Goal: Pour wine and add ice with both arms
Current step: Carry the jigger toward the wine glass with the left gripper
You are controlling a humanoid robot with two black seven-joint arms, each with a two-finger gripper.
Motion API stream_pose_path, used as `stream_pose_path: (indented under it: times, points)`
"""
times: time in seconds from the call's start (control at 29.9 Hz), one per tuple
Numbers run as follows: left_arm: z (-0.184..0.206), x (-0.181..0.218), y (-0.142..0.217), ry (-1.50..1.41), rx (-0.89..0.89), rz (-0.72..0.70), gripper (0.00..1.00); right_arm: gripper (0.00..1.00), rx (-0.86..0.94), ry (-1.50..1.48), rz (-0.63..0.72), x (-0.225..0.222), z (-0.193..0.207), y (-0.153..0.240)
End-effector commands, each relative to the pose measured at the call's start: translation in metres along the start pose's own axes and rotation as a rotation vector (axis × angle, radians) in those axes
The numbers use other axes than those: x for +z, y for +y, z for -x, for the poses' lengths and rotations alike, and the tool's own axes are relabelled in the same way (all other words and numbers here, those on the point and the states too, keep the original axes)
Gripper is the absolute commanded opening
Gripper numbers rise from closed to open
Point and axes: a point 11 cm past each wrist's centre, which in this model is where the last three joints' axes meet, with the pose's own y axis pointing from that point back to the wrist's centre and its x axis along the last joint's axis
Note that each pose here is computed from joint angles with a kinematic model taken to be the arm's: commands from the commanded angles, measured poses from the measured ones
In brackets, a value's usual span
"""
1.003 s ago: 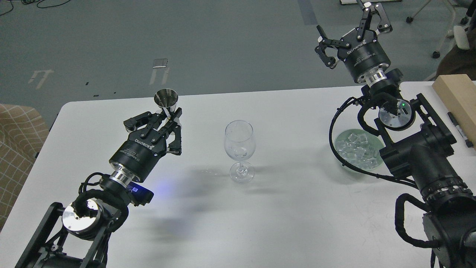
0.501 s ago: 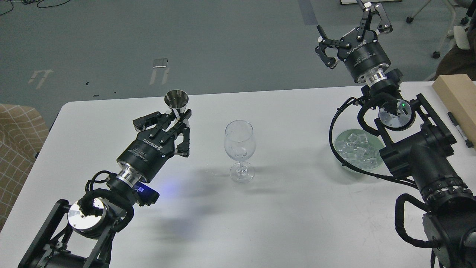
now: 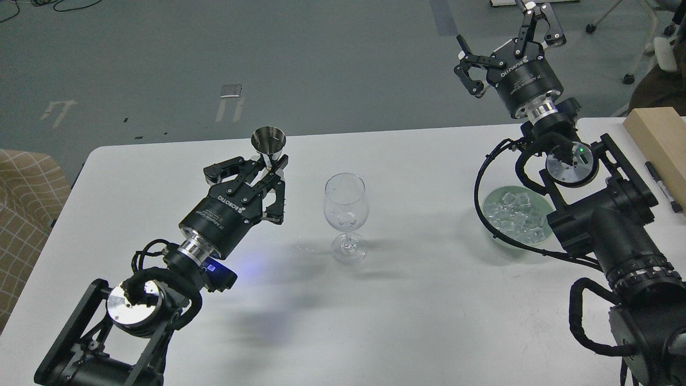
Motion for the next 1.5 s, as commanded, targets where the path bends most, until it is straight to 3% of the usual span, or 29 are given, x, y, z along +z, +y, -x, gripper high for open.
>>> stream_pose_path:
  times: [0.0,1.47]
  points:
    - [0.003,-0.001,-0.004,-0.009,0.001,-0.008,0.21,1.0,-0.003,0.001,-0.001,-0.001,0.001,-0.001]
    - [0.011,-0.006,-0.015,-0.169,0.005,-0.071,0.21,1.0,-0.002,0.001,0.004,0.001,0.001,-0.001]
